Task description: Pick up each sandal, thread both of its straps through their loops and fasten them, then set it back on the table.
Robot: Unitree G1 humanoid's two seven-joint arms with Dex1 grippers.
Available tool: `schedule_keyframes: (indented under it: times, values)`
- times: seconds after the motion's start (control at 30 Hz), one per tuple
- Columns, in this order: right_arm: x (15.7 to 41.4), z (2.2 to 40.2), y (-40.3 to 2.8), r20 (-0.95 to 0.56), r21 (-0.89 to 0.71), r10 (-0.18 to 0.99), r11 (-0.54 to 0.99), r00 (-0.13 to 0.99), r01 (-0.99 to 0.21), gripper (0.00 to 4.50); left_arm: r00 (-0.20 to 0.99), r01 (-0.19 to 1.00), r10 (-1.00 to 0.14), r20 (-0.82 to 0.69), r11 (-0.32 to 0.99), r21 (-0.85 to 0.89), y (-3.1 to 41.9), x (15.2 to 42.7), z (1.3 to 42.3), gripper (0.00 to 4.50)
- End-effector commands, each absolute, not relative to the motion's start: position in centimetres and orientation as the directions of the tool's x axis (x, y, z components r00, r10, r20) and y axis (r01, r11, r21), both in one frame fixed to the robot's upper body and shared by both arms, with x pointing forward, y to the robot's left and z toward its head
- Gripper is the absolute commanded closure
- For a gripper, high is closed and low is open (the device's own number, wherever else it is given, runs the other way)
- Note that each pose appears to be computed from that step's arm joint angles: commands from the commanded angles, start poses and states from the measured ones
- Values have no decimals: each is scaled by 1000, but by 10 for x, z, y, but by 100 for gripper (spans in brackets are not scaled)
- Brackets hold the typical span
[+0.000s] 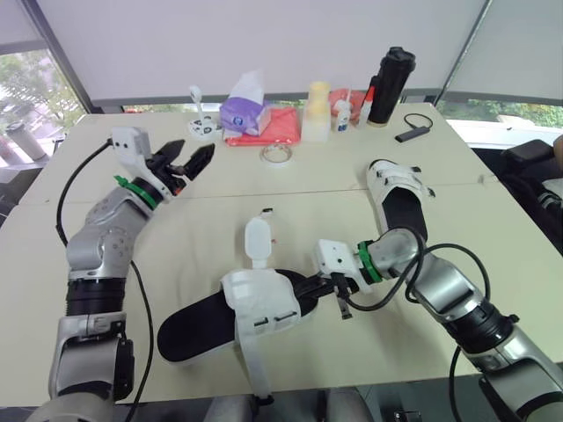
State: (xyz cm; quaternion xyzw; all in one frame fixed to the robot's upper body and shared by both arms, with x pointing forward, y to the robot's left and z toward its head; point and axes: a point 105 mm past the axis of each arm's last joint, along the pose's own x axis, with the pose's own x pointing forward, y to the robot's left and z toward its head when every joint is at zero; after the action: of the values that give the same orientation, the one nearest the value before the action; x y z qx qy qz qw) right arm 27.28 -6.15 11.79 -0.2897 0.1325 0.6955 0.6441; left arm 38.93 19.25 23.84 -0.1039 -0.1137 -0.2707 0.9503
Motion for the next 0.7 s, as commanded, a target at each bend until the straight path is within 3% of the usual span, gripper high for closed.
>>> schedule_keyframes:
  times: [0.03,0.17,0.23,0.27,0.33,0.5,0.7]
  values:
    - [265,124,-53,-535,-187,844,-165,-40,-968,450,814,539,-482,324,835,-113,195,383,256,7]
    - [264,116,-49,-536,-196,844,-150,-23,-969,450,792,572,-518,324,814,-96,189,379,257,7]
    - [267,114,-49,-537,-203,844,-123,5,-971,450,689,710,-677,258,702,-54,167,359,248,7]
    - [268,111,-52,-549,-206,836,-114,18,-972,450,581,808,-793,184,589,-16,152,338,239,7]
    - [268,107,-56,-567,-211,823,-104,35,-972,450,422,907,-904,69,421,-19,140,306,224,7]
    - [266,106,-60,-569,-209,821,-86,49,-974,450,164,980,-974,-154,178,-85,144,254,209,7]
    - [268,106,-60,-573,-217,817,-77,63,-973,450,41,973,-965,-259,98,-209,154,215,208,7]
